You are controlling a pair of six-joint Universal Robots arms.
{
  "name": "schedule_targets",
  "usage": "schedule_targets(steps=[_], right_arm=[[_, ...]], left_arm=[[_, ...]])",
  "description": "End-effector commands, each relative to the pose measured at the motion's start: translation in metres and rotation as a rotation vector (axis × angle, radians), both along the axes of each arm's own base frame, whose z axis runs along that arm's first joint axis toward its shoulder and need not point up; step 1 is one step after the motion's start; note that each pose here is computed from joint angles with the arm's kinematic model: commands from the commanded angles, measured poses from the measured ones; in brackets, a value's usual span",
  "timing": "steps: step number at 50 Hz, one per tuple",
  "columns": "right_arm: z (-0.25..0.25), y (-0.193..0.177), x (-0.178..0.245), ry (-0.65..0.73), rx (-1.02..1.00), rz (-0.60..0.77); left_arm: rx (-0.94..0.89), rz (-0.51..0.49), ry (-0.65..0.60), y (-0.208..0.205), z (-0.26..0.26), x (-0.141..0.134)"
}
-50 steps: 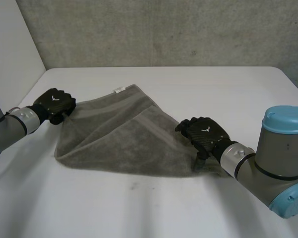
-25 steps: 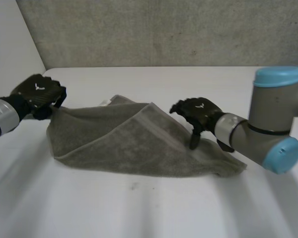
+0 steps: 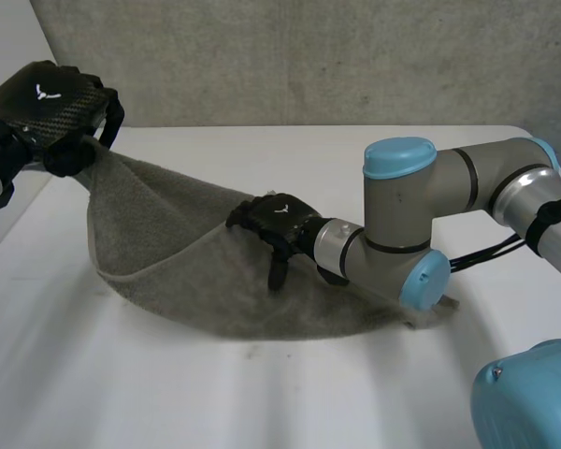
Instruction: Fold the towel.
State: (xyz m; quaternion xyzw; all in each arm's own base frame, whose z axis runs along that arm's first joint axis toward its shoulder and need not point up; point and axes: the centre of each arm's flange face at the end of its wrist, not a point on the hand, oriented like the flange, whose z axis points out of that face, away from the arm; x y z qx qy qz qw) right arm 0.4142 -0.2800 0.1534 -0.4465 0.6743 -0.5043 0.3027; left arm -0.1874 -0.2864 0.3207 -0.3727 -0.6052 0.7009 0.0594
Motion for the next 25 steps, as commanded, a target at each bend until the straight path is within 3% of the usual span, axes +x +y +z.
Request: schedule_targets(steps=[1,25], right_arm=[[0.001,0.01,0.015,-0.019,-0.024,0.041],[0.005,0.032,0.03,-0.046,-0.028,0.139]], left_arm=[[-0.028,-0.017,0.006,0.01,0.01,-0.005],[-0.035,-0.025,0.004,0.014,0.013,-0.007]])
